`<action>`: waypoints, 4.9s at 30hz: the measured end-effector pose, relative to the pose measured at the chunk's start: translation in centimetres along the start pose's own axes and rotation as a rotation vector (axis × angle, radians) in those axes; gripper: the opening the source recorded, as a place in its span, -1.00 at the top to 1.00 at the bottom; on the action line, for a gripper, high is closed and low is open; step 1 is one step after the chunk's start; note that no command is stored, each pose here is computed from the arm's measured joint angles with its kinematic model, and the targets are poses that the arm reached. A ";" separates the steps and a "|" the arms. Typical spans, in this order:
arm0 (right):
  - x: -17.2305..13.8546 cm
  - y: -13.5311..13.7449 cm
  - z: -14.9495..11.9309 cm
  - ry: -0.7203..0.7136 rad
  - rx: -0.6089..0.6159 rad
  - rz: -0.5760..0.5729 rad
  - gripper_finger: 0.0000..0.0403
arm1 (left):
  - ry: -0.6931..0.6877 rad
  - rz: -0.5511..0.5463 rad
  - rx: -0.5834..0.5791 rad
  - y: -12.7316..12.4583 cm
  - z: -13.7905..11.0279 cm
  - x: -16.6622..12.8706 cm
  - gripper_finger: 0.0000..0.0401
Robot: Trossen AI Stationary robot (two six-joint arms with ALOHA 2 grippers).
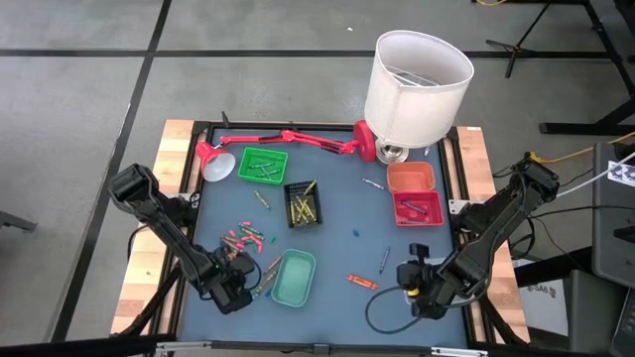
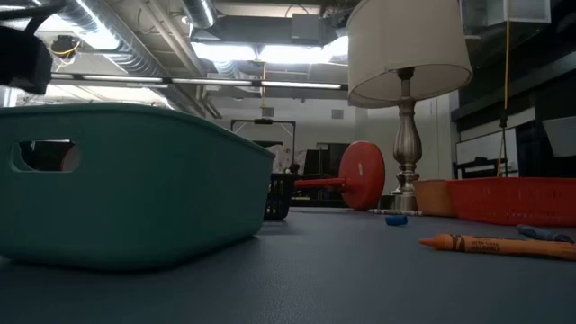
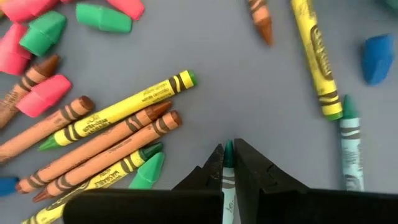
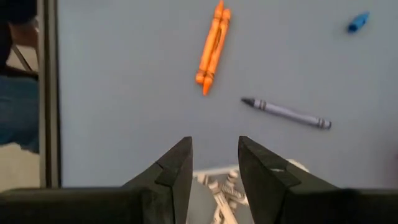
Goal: Sort crayons
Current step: Put the blue green crayon into the green bin, then put the gray crayon into the white bin
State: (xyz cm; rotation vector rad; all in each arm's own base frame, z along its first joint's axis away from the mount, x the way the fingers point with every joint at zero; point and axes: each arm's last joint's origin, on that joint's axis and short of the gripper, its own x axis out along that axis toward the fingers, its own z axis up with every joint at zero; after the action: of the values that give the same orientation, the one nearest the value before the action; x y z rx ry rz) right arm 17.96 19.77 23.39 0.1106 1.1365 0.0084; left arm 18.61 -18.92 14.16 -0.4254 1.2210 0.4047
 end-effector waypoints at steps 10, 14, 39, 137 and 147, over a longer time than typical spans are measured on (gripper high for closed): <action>-0.1 0.5 0.8 -0.140 -0.107 -0.009 0.37 | -0.035 -0.071 -0.076 -0.1 2.3 -1.7 1.00; -0.1 0.6 1.4 -0.210 -0.159 -0.028 0.37 | -0.061 -0.086 -0.114 0.5 3.8 -2.3 1.00; 1.6 -5.7 6.9 -0.240 -0.063 -0.196 0.37 | -0.479 0.214 0.038 13.2 17.8 -6.6 1.00; 13.0 -26.6 9.9 0.123 0.456 -0.716 0.37 | -0.532 0.435 -0.087 23.1 22.2 -7.1 0.63; 12.8 -28.4 9.6 0.156 0.530 -0.644 0.37 | -0.538 0.428 -0.115 23.1 22.2 -7.1 0.63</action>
State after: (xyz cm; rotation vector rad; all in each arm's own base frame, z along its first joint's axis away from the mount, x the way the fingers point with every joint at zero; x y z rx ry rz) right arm 30.63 -8.49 13.20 0.2124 1.2657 -0.8721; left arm 22.53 11.81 25.04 -0.1293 0.7560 0.8971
